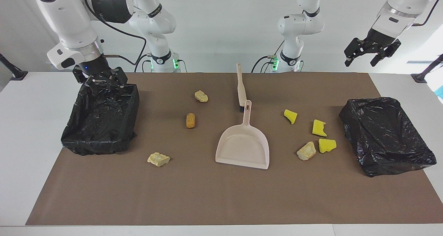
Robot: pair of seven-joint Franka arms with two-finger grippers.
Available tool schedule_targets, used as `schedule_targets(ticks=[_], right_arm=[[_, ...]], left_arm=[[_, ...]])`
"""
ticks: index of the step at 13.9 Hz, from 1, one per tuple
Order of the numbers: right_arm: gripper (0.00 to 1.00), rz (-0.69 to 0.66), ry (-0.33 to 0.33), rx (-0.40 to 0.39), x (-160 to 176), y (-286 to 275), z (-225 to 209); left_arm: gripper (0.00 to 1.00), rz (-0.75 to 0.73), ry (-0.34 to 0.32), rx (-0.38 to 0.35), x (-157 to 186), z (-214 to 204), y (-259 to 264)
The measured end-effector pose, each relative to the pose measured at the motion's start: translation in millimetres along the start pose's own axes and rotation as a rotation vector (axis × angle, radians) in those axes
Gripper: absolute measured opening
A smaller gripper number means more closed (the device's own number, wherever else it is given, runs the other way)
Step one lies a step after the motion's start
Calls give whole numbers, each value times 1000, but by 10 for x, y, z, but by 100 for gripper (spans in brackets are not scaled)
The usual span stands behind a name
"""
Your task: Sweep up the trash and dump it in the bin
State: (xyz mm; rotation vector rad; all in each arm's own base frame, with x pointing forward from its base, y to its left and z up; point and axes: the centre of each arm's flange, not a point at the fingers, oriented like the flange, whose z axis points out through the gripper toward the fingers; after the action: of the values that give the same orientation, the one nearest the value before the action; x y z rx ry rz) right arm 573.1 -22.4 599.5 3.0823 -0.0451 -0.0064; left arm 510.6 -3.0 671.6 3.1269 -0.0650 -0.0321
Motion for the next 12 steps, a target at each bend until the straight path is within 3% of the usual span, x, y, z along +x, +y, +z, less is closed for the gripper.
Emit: schedule_targets(ticks=[12], right_arm=[[100, 0, 0, 0, 0, 0, 0]], left_arm=[[100, 20, -16, -20, -11, 68, 118]])
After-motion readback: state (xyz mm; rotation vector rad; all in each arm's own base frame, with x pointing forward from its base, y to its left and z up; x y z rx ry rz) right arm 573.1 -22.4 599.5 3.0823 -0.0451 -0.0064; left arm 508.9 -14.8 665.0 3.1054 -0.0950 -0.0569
